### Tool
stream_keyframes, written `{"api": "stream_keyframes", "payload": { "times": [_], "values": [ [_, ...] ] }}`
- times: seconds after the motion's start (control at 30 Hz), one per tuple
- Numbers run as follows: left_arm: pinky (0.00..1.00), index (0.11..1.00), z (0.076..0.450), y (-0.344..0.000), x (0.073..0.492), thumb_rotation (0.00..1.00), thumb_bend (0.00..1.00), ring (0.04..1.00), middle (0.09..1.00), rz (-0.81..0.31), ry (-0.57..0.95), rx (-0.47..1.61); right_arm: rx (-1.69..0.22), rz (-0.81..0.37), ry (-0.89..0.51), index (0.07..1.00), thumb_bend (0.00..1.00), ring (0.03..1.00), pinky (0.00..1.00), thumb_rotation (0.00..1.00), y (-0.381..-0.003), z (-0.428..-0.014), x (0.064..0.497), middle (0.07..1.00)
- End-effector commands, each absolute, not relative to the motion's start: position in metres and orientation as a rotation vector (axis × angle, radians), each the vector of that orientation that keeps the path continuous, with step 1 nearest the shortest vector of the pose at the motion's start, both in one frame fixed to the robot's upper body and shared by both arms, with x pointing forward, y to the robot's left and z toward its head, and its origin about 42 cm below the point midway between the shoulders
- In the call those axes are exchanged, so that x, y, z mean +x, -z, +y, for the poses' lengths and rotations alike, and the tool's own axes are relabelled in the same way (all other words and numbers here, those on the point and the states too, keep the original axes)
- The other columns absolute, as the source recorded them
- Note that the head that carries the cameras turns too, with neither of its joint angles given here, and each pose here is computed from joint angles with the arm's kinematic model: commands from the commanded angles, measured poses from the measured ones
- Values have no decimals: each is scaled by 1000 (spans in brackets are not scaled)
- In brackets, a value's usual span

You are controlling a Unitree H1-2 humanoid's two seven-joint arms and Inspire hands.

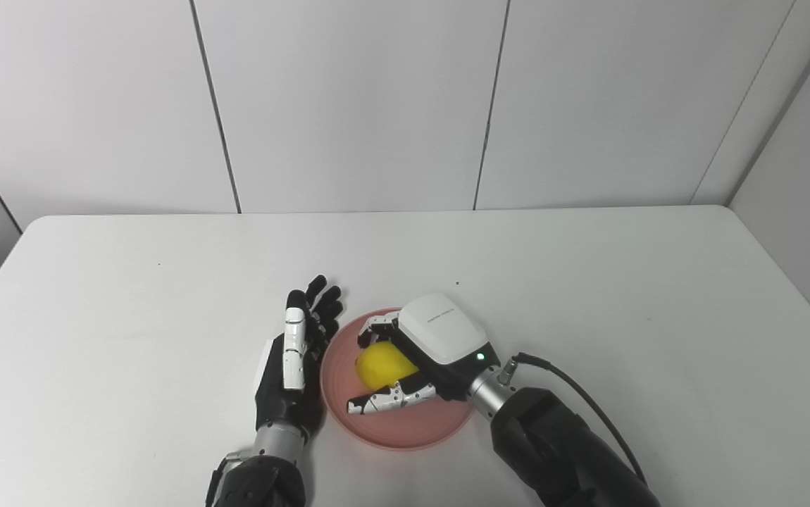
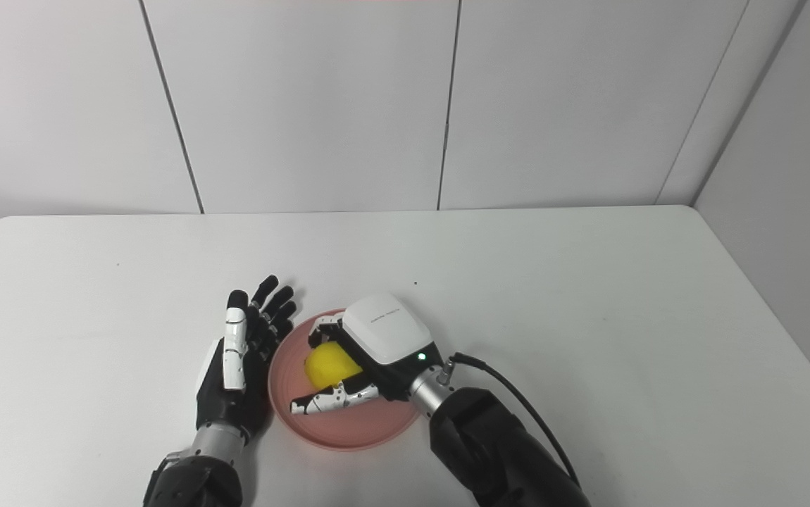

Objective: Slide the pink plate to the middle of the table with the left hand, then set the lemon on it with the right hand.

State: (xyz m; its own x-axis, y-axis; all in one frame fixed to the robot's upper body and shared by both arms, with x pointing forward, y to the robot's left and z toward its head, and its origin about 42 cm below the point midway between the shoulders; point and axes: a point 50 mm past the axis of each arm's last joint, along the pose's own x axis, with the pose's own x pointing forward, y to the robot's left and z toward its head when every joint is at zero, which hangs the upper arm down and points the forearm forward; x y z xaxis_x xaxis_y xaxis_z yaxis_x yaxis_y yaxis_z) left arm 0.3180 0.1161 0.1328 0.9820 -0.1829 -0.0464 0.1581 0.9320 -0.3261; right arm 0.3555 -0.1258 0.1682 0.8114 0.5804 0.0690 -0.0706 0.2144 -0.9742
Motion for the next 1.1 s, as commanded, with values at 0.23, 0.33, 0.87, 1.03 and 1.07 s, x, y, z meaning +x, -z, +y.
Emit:
{"api": "stream_keyframes", "payload": {
  "times": [0.23, 0.33, 0.87, 1.03, 1.07],
  "values": [
    [1000, 909, 113, -117, 310, 1000, 724, 900, 904, 173, 174, -345, -1254, -556, -389, 603, 766, 502, 402, 866, -186, -127, 361, 571],
    [1000, 911, 112, -117, 310, 1000, 729, 891, 916, 174, 182, -342, -1245, -582, -367, 602, 758, 510, 409, 838, -194, -128, 359, 579],
    [1000, 902, 110, -118, 311, 1000, 704, 915, 912, 162, 192, -323, -1167, -676, -329, 605, 763, 497, 400, 884, -219, -129, 339, 574],
    [1000, 895, 109, -118, 310, 1000, 700, 894, 906, 158, 188, -318, -1094, -676, -300, 615, 735, 546, 446, 917, -215, -134, 339, 607],
    [1000, 896, 109, -118, 310, 1000, 703, 891, 906, 160, 186, -320, -1051, -673, -284, 617, 728, 560, 462, 913, -213, -137, 339, 616]
  ]
}}
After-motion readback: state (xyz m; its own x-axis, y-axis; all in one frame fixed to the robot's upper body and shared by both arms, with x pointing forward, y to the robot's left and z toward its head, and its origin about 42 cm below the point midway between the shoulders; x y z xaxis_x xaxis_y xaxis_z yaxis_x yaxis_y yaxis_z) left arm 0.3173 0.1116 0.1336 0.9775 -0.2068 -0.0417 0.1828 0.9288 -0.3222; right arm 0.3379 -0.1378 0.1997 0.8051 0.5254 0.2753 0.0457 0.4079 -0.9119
